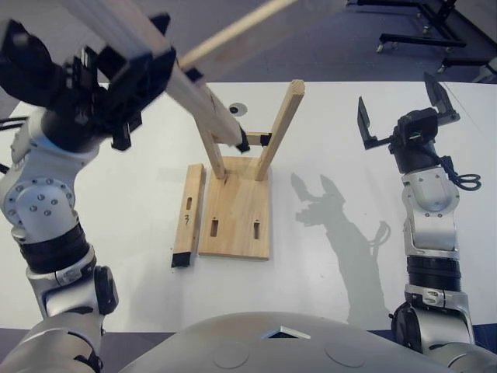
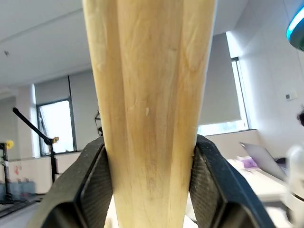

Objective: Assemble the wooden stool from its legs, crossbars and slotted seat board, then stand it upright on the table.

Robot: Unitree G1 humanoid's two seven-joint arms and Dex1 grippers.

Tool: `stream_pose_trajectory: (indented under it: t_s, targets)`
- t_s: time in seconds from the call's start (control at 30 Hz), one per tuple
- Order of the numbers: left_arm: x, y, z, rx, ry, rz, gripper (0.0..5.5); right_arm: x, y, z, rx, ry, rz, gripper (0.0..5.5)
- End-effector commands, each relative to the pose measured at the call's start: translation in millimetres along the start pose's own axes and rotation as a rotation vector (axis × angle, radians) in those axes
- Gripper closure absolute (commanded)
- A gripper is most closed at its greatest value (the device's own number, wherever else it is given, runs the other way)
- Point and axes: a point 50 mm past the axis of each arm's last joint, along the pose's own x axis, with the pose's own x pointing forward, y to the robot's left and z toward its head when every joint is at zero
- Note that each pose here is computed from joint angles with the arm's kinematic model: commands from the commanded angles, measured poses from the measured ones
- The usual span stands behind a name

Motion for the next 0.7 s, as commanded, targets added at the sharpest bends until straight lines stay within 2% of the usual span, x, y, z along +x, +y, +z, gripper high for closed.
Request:
stream_pose_trajectory:
  t_s: [0.03,0.1,0.23,0.43,0.5,0.63,0.7]
  targets:
    - [-36,-7,-18,-0.032,0.111,-0.012,3.46,-12,6,-8,-0.005,0.041,0.054,0.10]
    - [-52,-8,-24,-0.045,0.163,-0.017,3.46,-14,10,-6,0.011,0.038,0.081,0.10]
    - [-61,-8,-31,-0.038,0.237,-0.081,3.46,-18,20,-2,0.053,0.050,0.167,0.10]
    - [-52,-15,-40,-0.134,0.279,-0.205,3.46,-54,70,24,0.318,0.188,0.890,0.10]
    - [-54,-20,-43,-0.184,0.303,-0.231,3.46,-60,81,34,0.406,0.279,1.026,0.10]
    - [-59,-21,-42,-0.206,0.363,-0.271,3.46,-57,100,40,0.576,0.488,1.064,0.10]
    - [-59,-15,-38,-0.189,0.385,-0.285,3.46,-57,106,43,0.608,0.539,1.057,0.10]
